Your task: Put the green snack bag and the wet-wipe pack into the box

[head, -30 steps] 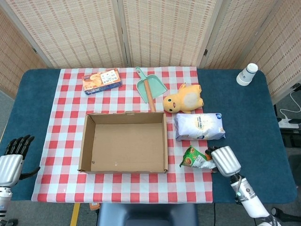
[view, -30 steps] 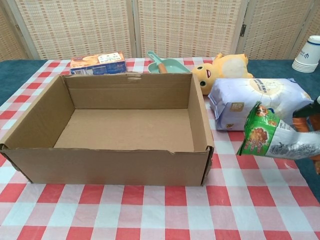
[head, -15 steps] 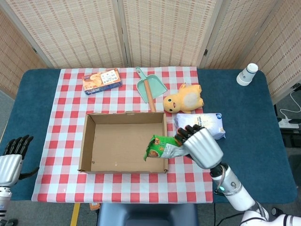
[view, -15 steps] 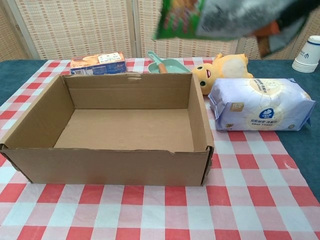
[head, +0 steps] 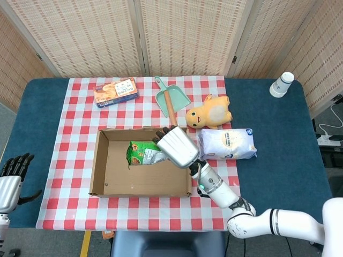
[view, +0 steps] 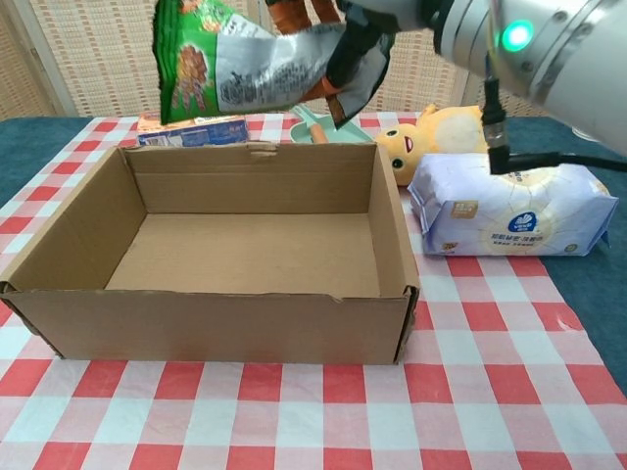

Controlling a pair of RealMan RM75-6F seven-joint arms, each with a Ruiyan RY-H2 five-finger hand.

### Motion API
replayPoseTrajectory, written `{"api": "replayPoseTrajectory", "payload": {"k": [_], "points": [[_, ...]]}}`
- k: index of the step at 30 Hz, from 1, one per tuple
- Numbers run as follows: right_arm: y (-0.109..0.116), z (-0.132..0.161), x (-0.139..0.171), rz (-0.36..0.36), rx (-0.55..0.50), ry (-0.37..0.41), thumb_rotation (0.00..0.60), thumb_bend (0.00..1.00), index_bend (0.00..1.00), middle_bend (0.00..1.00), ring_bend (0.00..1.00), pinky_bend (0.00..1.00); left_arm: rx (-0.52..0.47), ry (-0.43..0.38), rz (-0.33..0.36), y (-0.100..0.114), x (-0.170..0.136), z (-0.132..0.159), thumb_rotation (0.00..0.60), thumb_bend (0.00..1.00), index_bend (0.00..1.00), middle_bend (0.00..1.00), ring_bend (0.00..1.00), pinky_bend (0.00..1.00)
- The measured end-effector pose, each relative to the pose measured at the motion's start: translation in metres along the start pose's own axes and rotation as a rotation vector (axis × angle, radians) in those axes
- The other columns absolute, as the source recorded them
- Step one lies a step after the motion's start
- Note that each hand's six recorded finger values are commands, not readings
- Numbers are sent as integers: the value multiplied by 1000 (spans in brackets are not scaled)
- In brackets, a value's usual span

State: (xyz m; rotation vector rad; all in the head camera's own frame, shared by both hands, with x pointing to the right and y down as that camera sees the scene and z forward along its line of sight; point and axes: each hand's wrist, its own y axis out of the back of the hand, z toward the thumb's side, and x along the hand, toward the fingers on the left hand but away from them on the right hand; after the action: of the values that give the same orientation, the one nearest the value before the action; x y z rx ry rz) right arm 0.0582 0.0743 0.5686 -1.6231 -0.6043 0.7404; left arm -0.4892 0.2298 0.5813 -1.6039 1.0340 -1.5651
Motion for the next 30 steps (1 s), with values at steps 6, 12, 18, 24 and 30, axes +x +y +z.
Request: {"api": "replayPoseTrajectory", "payload": {"k": [6,12,18,24,30], "points": [[-34,-3,-11,78,-48,-39,600,0,587,507,360,421,0,0,-1,0,0,-1,600,168,0,0,0,39],[-51,-3,-12,194,-134,-54,600,0,136,153,7,29,-1,0,-1,0,0,-1,600,169,0,0,0,38],[-40,-1,-13,181,-176,-31,600,0,33,99,0,0,-1,0,-1,0,0,-1,600,168,0,0,0,38],[-18,-22,-2,134,-123,-61,600,0,33,99,0,0,-1,0,-1,0,0,-1,600,168,0,0,0,38],[2,-76,27,160,36,-181,600,0,27,99,0,0,-1,0,-1,0,0,-1,600,169,0,0,0,38]]}}
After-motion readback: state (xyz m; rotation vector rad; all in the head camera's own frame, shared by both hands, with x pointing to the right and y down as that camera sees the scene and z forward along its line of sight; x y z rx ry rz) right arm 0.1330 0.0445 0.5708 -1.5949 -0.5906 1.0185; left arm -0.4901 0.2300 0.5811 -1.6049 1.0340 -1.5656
